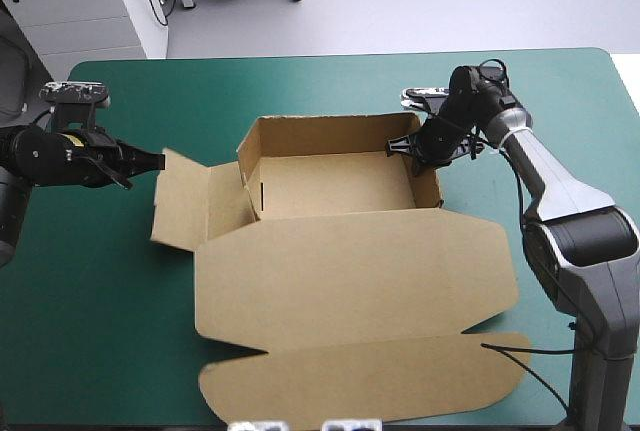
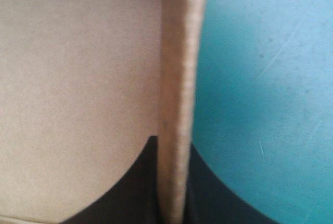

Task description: Fold the box

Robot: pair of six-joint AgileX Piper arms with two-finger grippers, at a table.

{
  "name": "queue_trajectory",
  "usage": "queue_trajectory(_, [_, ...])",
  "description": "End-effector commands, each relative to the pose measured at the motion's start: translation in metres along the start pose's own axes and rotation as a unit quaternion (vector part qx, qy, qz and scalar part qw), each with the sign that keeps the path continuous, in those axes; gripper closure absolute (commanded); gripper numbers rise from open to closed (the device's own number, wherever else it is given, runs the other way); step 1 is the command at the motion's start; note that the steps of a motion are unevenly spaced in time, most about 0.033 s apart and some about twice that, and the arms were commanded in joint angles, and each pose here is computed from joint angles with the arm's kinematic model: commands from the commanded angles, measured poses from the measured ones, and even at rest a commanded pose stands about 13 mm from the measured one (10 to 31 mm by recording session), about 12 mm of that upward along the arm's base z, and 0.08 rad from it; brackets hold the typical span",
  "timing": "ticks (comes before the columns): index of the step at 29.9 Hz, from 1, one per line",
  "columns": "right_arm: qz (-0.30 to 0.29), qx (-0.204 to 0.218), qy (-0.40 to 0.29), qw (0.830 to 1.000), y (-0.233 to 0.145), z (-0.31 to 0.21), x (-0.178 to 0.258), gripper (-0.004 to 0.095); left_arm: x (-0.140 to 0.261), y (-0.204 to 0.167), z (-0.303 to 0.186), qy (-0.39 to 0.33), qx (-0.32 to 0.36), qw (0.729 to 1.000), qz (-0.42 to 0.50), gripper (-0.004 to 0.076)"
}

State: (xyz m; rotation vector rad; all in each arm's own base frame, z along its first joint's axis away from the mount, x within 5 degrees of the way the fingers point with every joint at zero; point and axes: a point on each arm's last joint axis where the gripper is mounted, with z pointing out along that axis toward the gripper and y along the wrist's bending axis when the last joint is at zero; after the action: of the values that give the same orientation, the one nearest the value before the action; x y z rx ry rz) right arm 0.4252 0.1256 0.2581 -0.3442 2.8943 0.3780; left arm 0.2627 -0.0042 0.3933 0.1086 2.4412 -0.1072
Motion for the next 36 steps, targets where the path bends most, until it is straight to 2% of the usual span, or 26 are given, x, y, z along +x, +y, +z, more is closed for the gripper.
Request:
queue_trajectory(1, [-0.019, -0.017, -0.049, 0.998, 0.013, -0.049, 0.004, 0.0927, -0.010, 0.000, -0.007, -0.039, 0.001, 0.999, -0.013, 0.0731])
queue_trajectory(6, [-0.029, -0.014, -0.081, 0.996, 0.019, -0.078, 0.009, 0.0927, -0.013, 0.013, 0.001, -0.044, -0.011, 0.998, -0.045, 0.0731])
queue_trajectory(14, [-0.020, -0.005, -0.145, 0.989, 0.010, -0.135, 0.025, 0.0927, -0.010, 0.062, -0.011, -0.084, 0.004, 0.985, -0.153, 0.0731])
queue_trajectory(21, [0.003, -0.004, -0.210, 0.978, -0.007, -0.189, 0.046, 0.0927, -0.013, 0.080, -0.020, -0.137, 0.089, 0.963, -0.215, 0.0731])
queue_trajectory(28, [0.015, -0.065, -0.291, 0.955, -0.017, -0.243, 0.072, 0.0927, -0.021, 0.076, 0.000, -0.126, 0.200, 0.947, -0.217, 0.0731])
queue_trajectory(36, [0.004, -0.067, -0.334, 0.940, -0.009, -0.274, 0.095, 0.0927, -0.034, 0.068, 0.013, -0.150, 0.355, 0.894, -0.227, 0.0731])
